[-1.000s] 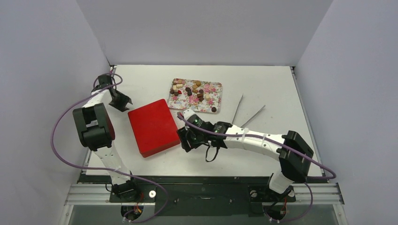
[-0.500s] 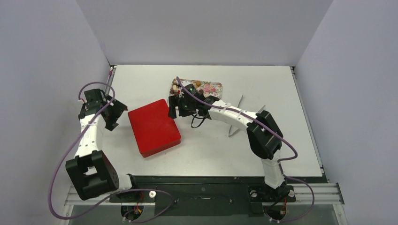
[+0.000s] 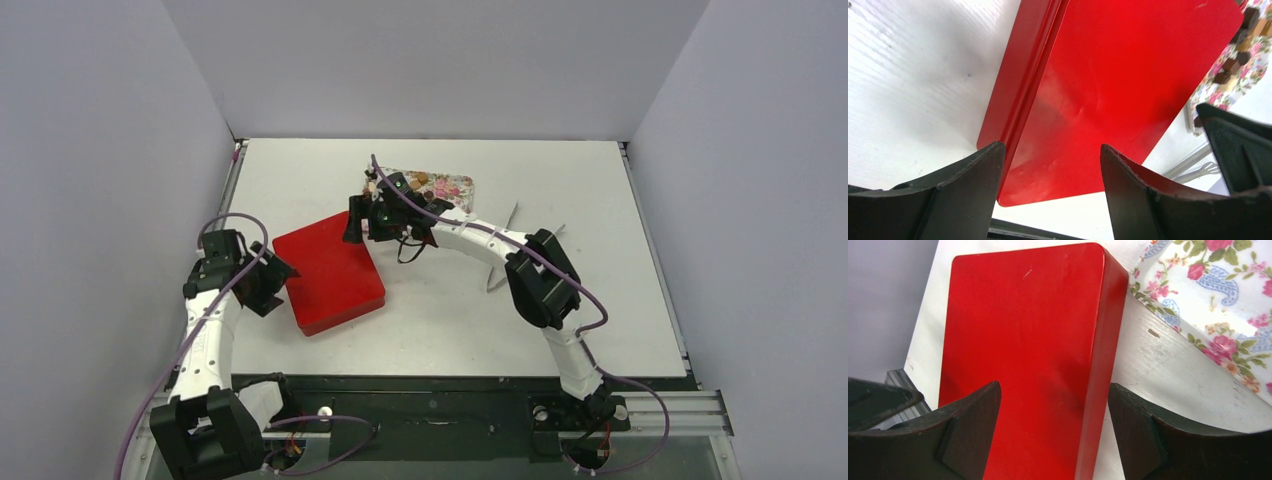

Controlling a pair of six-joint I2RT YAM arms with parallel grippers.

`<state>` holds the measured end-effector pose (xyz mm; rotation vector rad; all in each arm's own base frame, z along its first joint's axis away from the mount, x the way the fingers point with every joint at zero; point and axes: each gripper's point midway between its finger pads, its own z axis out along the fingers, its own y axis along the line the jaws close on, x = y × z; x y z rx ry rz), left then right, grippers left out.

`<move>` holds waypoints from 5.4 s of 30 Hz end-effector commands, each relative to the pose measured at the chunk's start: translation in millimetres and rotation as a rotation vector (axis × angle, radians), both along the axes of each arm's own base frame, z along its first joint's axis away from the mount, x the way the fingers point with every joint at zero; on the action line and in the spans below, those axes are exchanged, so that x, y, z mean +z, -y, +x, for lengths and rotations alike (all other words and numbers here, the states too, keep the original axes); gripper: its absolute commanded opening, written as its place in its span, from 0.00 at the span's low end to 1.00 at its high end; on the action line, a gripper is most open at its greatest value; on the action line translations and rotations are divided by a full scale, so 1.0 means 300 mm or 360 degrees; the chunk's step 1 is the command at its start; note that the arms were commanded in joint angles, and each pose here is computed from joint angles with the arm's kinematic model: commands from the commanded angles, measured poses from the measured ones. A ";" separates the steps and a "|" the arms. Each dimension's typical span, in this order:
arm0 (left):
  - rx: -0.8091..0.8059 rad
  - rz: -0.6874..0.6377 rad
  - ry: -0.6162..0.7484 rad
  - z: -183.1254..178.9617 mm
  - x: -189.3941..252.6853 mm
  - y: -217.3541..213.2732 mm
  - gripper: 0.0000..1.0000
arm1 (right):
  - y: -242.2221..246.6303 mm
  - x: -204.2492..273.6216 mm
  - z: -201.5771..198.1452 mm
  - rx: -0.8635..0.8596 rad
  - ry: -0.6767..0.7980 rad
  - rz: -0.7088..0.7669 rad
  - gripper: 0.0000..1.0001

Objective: Pack the chocolate
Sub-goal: Close the box lid on the packing box, then pick up the box lid from the center of the board.

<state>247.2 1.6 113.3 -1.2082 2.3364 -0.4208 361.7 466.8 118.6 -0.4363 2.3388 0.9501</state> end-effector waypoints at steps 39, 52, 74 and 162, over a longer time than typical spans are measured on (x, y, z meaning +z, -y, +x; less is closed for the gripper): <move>-0.0094 0.0061 -0.0120 0.039 -0.091 0.043 0.55 | -0.105 0.009 0.049 -0.0050 -0.0014 0.0105 0.62; -0.0079 0.0169 -0.0112 0.097 -0.107 0.028 0.59 | -0.061 0.014 0.057 -0.0045 -0.0002 0.0084 0.63; -0.0086 0.0202 -0.0057 0.168 -0.086 0.013 0.62 | 0.011 0.164 0.091 -0.0074 0.0069 0.0146 0.73; -0.0091 0.0229 0.0203 0.226 0.067 -0.051 0.49 | -0.225 0.042 0.013 -0.0054 -0.0063 0.0103 0.52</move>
